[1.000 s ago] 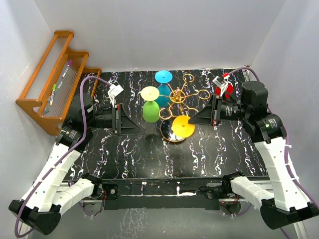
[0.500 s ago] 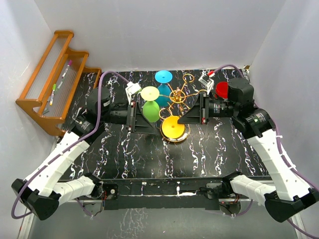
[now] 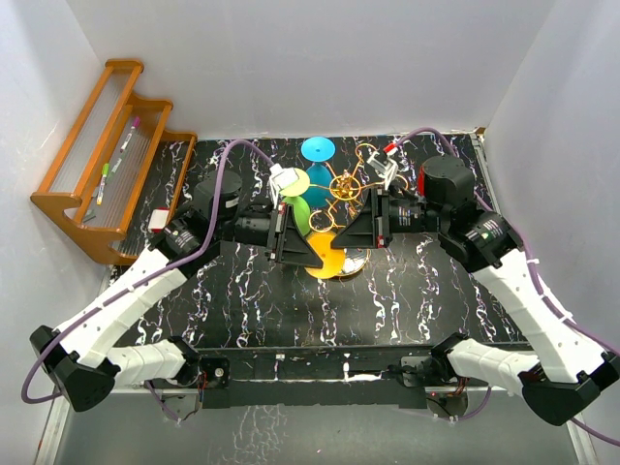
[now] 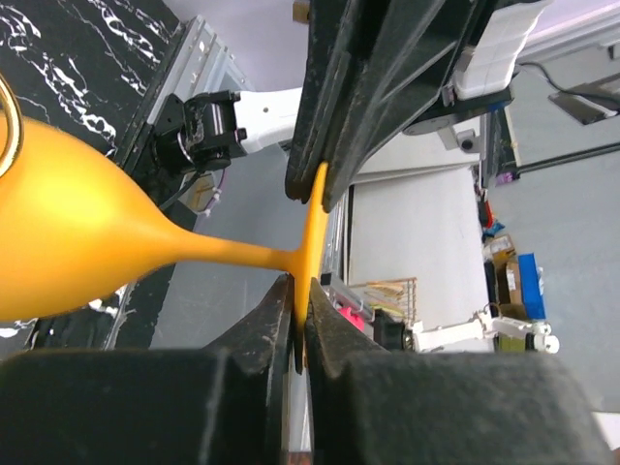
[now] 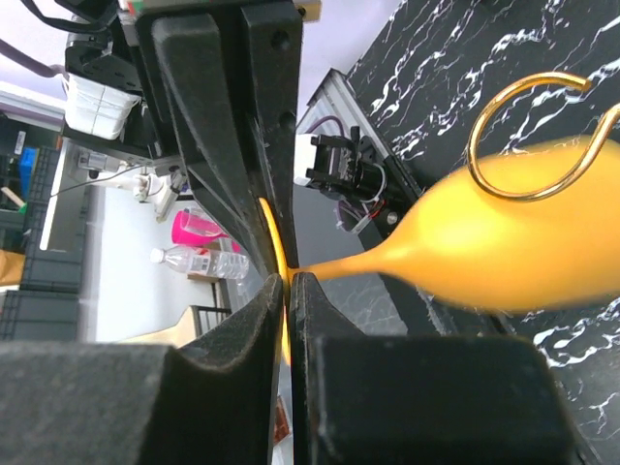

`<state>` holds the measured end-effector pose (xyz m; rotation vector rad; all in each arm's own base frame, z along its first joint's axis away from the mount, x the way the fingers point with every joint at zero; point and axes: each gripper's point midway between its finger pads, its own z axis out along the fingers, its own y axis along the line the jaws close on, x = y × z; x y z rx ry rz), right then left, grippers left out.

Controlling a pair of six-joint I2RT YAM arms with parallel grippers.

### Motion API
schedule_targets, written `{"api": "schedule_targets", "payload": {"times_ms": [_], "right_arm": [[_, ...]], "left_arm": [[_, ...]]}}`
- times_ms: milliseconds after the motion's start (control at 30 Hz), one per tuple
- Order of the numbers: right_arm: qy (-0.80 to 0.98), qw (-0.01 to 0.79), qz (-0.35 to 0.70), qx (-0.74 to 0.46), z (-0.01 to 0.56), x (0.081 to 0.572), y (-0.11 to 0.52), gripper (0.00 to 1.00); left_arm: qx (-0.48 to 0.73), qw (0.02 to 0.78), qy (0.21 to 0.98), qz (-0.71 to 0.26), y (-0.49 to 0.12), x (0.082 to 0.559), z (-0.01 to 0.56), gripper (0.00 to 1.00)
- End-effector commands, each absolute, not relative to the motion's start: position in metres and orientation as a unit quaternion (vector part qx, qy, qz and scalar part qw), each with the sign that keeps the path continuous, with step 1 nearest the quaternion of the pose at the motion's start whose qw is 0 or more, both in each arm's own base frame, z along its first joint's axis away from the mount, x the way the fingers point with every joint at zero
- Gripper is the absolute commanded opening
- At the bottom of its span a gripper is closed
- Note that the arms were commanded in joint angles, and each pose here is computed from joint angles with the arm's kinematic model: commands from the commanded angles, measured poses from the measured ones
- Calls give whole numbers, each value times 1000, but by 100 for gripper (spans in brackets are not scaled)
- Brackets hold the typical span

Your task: Take the wine glass off the wine glass rack

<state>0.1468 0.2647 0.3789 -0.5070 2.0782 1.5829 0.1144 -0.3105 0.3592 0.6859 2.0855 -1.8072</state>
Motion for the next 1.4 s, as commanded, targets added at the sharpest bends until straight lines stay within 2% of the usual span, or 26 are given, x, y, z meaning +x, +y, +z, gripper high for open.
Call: {"api": "schedule_targets", "payload": {"times_ms": [0,233,400,700,900,1000,1100,1133,1200,1367], "right_arm": [[729,288,587,-204,406,147,267,8],[715,265,597,-248,403,118,258,25],[705,259,604,-266,405,106,256,27],[710,249,602,-269,399,104,260,24],[711,243,601,-273,395,100,261,9],[714,245,595,-275,394,98,260,8],[718,268,579,-278,402,98,254,8],[720,279,571,-278,404,99,252,8],[720,295,561,-282,412,99,247,8],[699,307,567,-310,432,90,244,8]], "left_arm": [[263,164,709,-634,-315,105,374,0],[265,179,703,-635,-311,96,388,0],[266,180,702,-636,-314,93,392,0],[269,171,703,-636,-324,91,390,0],[267,170,706,-634,-328,93,390,0],[262,172,709,-632,-330,95,392,1],[250,188,718,-622,-326,99,398,21],[244,195,722,-618,-323,99,401,35],[236,204,725,-614,-315,96,409,48],[205,245,724,-611,-284,83,434,52]]}}
